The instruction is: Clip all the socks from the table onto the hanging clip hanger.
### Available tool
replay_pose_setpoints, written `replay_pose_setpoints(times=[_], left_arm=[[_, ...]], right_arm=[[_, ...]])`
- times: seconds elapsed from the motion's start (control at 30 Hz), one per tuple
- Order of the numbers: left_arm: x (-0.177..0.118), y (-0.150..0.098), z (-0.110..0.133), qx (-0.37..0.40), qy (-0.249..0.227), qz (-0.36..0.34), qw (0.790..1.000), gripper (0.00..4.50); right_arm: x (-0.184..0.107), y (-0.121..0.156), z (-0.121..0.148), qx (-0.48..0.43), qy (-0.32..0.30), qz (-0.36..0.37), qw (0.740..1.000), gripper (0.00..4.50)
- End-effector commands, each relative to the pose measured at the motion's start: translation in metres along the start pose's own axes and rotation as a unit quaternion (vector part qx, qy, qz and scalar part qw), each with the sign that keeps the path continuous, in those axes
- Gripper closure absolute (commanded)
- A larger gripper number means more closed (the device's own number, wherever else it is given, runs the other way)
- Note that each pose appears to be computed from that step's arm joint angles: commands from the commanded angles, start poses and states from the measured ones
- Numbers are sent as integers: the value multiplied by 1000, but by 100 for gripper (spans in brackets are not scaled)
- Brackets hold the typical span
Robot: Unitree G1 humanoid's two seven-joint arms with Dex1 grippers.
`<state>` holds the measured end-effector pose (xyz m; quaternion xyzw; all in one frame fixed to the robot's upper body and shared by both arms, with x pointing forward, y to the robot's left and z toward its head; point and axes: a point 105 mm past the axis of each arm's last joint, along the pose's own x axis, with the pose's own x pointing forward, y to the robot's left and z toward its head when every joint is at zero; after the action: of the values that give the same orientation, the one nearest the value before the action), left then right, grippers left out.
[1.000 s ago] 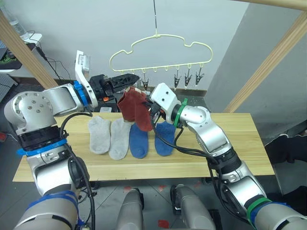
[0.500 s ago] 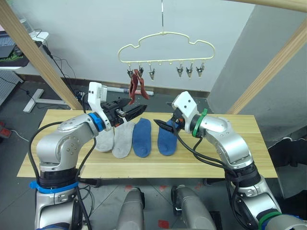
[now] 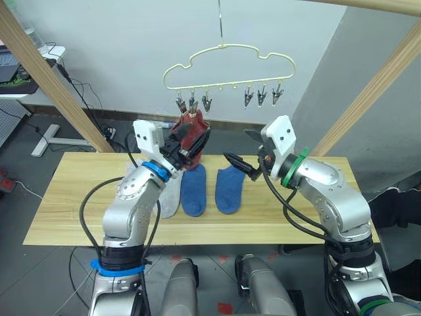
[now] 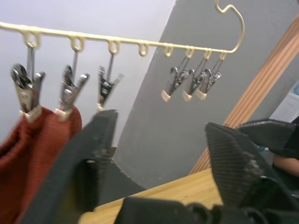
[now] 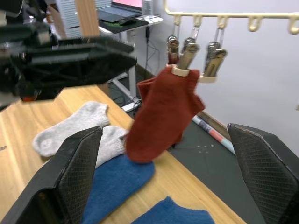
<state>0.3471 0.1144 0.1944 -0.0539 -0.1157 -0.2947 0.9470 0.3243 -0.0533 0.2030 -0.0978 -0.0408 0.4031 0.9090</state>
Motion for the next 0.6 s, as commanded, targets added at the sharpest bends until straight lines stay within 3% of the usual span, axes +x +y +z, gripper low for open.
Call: replay_pose_setpoints(times=[0.03, 0.4, 0.6], left_arm=[[9, -2, 8, 34, -23, 5, 999, 190], [23, 14, -4, 48, -34, 49, 997, 190], [38, 28, -2, 71, -42, 61, 995, 190]], right_arm=[[-2, -2, 20, -16, -37, -9, 999, 0], [-2, 9, 44, 22, -89, 27, 995, 0], [-4, 5, 64, 41, -133, 10, 990, 0]])
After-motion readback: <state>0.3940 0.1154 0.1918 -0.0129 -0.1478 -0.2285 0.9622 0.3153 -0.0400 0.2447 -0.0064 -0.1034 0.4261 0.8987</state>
